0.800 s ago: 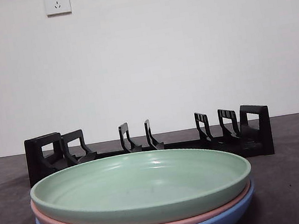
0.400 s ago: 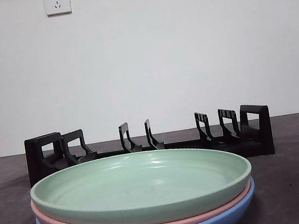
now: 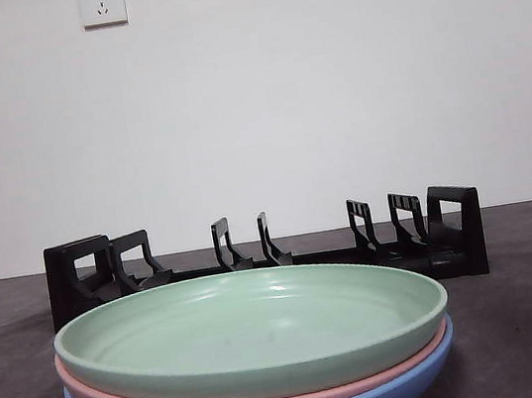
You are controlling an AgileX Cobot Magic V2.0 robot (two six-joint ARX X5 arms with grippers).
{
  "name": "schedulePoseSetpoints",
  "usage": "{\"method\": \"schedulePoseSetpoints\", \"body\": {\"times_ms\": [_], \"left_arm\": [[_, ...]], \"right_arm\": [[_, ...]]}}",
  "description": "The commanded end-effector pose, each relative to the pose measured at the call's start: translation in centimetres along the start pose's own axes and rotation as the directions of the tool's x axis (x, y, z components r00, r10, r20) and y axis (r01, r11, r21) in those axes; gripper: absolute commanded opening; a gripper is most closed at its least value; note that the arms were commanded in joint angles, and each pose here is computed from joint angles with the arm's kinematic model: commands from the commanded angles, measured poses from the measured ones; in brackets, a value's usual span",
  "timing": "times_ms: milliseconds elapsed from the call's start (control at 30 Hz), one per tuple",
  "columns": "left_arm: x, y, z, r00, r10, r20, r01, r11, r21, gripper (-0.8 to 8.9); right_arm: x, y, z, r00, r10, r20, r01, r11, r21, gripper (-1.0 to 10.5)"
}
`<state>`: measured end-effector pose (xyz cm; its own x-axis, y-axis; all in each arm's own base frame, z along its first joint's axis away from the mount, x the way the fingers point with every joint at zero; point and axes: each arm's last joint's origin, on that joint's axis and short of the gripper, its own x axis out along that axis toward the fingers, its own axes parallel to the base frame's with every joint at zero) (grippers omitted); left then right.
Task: Place the plate
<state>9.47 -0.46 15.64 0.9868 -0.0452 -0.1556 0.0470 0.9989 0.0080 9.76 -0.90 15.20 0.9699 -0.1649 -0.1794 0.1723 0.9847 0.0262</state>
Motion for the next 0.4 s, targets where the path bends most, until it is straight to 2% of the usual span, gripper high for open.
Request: {"method": "schedulePoseSetpoints", "body": {"times_ms": [33, 267, 400], "left_arm": [[0.18, -0.03, -0.66, 1.0, -0.006, -0.021, 0.006, 1.0, 0.007, 0.21], [0.18, -0.03, -0.66, 1.0, -0.006, -0.021, 0.006, 1.0, 0.007, 0.21], [0.18, -0.03, -0.66, 1.0, -0.006, -0.021, 0.006, 1.0, 0.007, 0.21]], "right_arm": [[-0.08, -0.04, -0.34, 1.0, 0.007, -0.005, -0.007, 1.0, -0.029, 0.2], [-0.2, 0.16, -0.25, 0.996, 0.085, 0.008, -0.085, 0.995, -0.045, 0.2], [-0.2, 0.2, -0.13, 0.995, 0.094, 0.02, -0.093, 0.995, -0.045, 0.2]]}}
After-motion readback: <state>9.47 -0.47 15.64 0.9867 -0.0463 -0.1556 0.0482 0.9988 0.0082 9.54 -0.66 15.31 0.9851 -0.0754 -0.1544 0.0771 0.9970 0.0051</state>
